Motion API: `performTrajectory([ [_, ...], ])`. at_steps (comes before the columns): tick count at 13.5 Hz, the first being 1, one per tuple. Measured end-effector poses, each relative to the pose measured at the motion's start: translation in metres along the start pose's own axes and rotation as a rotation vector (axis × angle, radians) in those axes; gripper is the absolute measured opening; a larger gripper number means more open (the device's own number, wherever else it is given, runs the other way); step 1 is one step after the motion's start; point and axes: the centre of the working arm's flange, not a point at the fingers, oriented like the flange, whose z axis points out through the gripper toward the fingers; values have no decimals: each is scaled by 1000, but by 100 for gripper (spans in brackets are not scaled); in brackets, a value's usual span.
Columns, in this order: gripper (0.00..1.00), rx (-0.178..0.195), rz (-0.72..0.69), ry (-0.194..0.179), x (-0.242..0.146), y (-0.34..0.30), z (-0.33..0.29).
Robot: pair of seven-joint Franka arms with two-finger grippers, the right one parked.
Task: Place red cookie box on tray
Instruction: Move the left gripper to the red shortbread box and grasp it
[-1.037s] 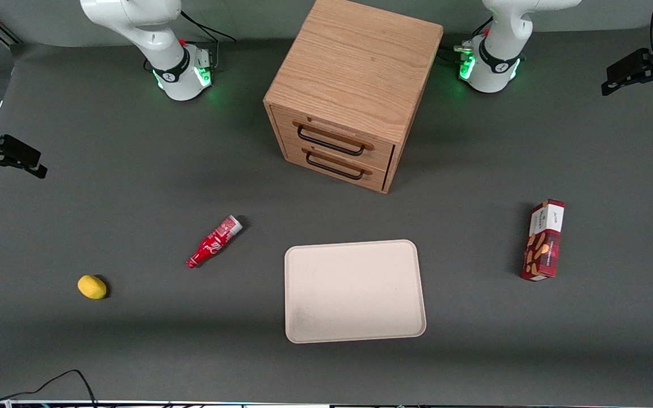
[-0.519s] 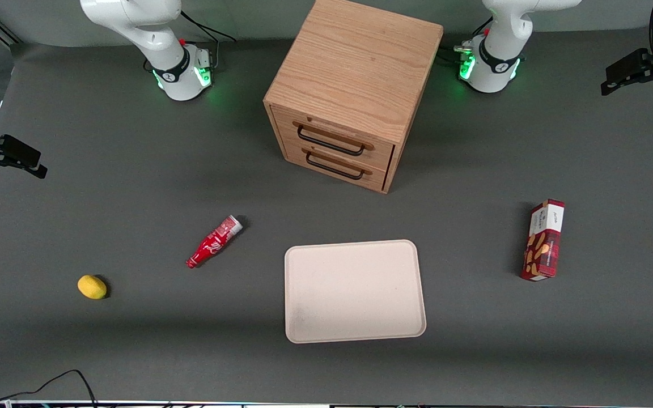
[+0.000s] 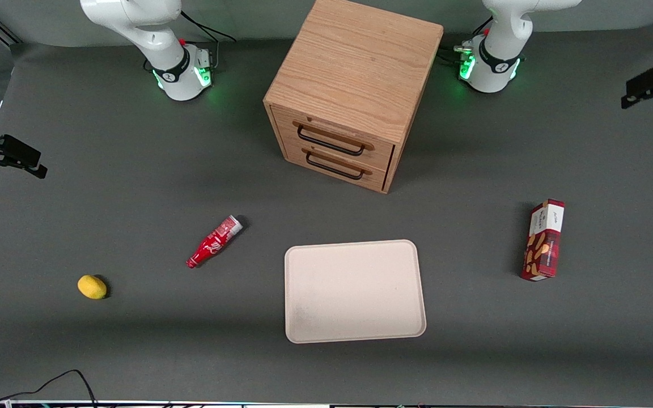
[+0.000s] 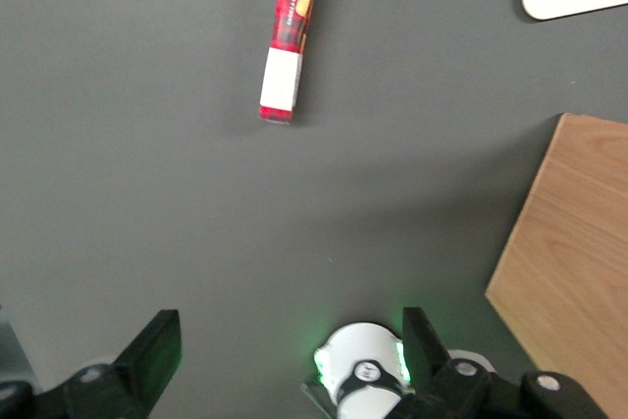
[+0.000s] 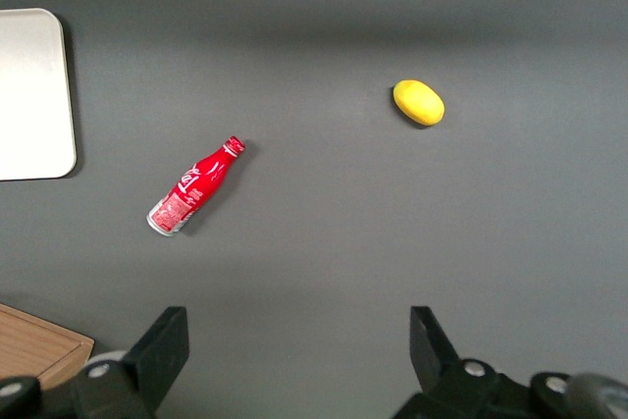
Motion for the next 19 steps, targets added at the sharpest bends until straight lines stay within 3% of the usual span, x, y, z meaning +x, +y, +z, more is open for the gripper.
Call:
performTrajectory([
  [7, 100, 1, 184, -36, 110, -34, 182],
  [9, 100, -12, 212, -14, 131, -35, 231],
  [13, 100, -5, 213, 53, 146, -36, 321],
  [18, 100, -18, 180, 110, 159, -34, 375],
  [19, 93, -28, 170, 113, 160, -33, 382],
])
